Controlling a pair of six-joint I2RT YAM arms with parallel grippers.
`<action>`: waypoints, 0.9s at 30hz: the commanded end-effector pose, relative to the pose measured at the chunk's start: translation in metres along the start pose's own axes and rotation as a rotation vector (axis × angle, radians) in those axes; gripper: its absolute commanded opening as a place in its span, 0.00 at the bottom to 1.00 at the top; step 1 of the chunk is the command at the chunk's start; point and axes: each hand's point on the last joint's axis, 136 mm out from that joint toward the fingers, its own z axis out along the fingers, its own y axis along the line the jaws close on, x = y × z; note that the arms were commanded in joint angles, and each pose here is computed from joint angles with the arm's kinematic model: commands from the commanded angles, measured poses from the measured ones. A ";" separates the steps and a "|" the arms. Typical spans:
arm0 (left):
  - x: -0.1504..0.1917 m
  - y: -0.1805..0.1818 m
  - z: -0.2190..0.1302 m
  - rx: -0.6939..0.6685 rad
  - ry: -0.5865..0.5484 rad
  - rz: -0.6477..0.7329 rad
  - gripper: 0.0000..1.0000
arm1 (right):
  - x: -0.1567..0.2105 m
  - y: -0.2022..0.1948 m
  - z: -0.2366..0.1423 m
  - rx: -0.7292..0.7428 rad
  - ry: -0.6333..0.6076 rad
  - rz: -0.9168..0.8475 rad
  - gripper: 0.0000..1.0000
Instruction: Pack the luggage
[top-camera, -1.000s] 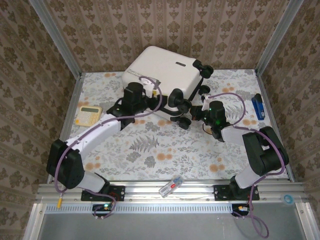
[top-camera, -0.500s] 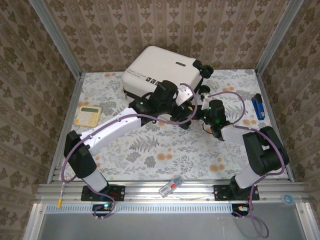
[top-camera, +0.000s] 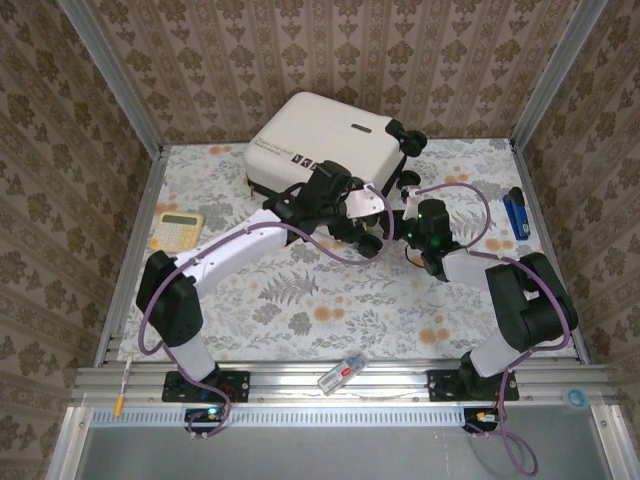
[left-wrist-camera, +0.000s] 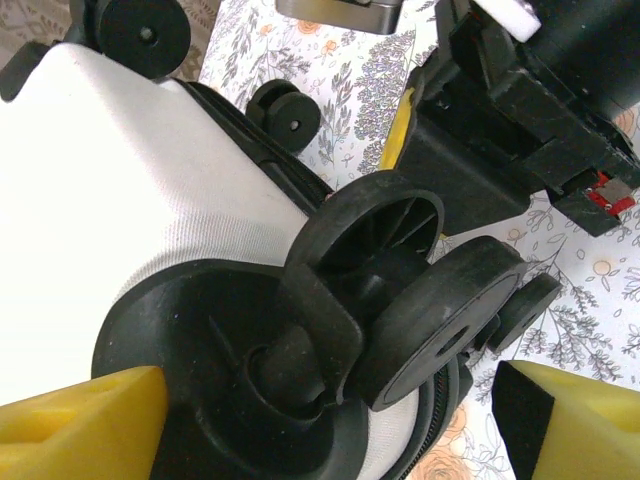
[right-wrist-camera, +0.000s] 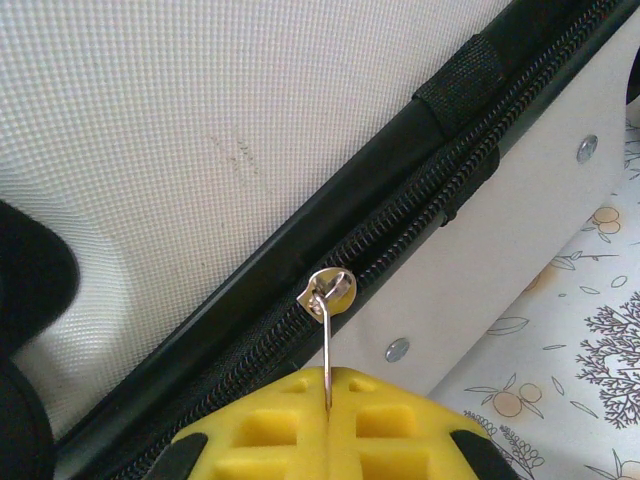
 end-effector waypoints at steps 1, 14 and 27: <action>-0.006 0.005 0.006 -0.006 -0.030 0.099 0.86 | -0.009 0.007 -0.002 -0.024 -0.013 -0.033 0.00; -0.019 -0.001 0.032 0.067 -0.027 0.275 0.85 | -0.009 0.005 -0.006 -0.018 -0.016 -0.032 0.00; -0.012 -0.010 0.051 0.088 0.042 0.364 0.77 | -0.012 0.001 -0.008 -0.013 -0.026 -0.024 0.00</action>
